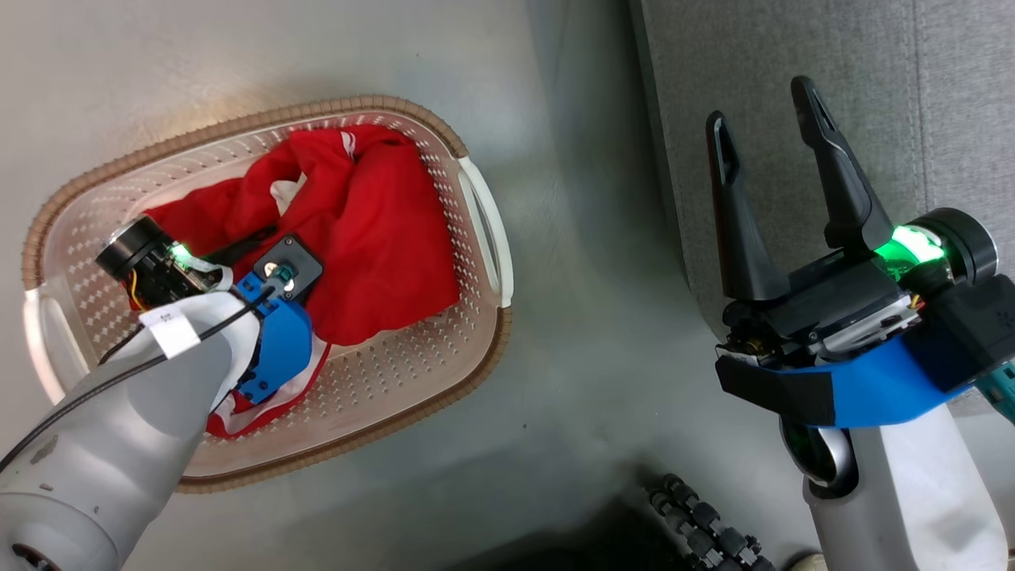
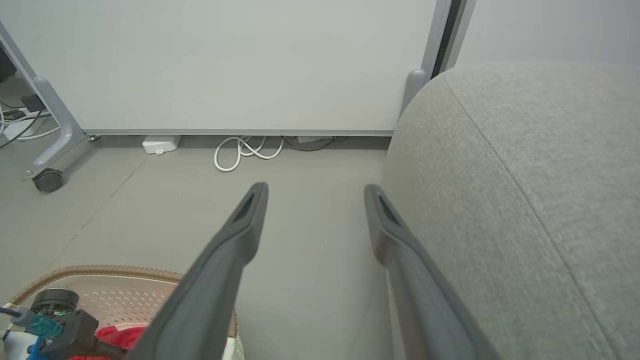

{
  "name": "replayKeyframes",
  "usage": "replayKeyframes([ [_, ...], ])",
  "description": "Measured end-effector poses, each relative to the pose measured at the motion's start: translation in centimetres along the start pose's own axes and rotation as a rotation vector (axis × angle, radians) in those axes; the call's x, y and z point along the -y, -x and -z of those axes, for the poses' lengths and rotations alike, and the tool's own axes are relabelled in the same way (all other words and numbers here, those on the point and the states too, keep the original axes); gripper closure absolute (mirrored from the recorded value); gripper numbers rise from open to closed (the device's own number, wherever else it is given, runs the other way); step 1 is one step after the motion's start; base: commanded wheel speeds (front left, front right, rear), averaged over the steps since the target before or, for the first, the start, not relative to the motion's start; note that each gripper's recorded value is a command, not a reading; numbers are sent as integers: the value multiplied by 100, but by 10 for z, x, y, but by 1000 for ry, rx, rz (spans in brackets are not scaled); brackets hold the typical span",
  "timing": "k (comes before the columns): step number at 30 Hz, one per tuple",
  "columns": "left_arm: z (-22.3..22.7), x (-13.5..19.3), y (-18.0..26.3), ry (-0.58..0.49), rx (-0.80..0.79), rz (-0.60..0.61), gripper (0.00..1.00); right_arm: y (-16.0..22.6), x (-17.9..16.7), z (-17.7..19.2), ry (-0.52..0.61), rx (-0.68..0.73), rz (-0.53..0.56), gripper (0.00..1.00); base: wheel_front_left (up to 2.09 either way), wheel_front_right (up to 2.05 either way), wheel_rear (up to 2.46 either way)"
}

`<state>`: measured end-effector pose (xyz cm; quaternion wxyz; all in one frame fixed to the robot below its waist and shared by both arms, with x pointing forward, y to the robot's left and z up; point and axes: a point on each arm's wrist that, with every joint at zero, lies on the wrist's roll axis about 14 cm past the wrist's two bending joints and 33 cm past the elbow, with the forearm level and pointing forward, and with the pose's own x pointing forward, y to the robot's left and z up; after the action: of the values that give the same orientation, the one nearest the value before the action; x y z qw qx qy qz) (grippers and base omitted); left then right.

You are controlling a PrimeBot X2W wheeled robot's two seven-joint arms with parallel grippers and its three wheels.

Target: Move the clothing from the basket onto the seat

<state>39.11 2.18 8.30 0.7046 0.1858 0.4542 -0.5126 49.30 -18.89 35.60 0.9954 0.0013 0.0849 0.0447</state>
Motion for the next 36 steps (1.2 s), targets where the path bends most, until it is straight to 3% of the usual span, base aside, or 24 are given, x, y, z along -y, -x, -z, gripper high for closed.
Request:
replayKeyframes([
  [17,32,25,-21,-12,-201,89,0,2,5,25,-2,-55,16,0,0,0,0],
  [18,33,26,-21,-22,-213,91,69,2,5,26,-2,-56,17,0,0,0,0],
  [19,33,27,-21,-26,-209,94,100,2,6,27,-2,-58,17,0,0,0,0],
  [26,26,21,-21,-41,-184,84,100,-1,4,24,-6,-48,12,0,0,0,0],
  [36,-29,20,1,-31,25,46,100,-2,3,-3,0,12,11,0,0,0,0],
])
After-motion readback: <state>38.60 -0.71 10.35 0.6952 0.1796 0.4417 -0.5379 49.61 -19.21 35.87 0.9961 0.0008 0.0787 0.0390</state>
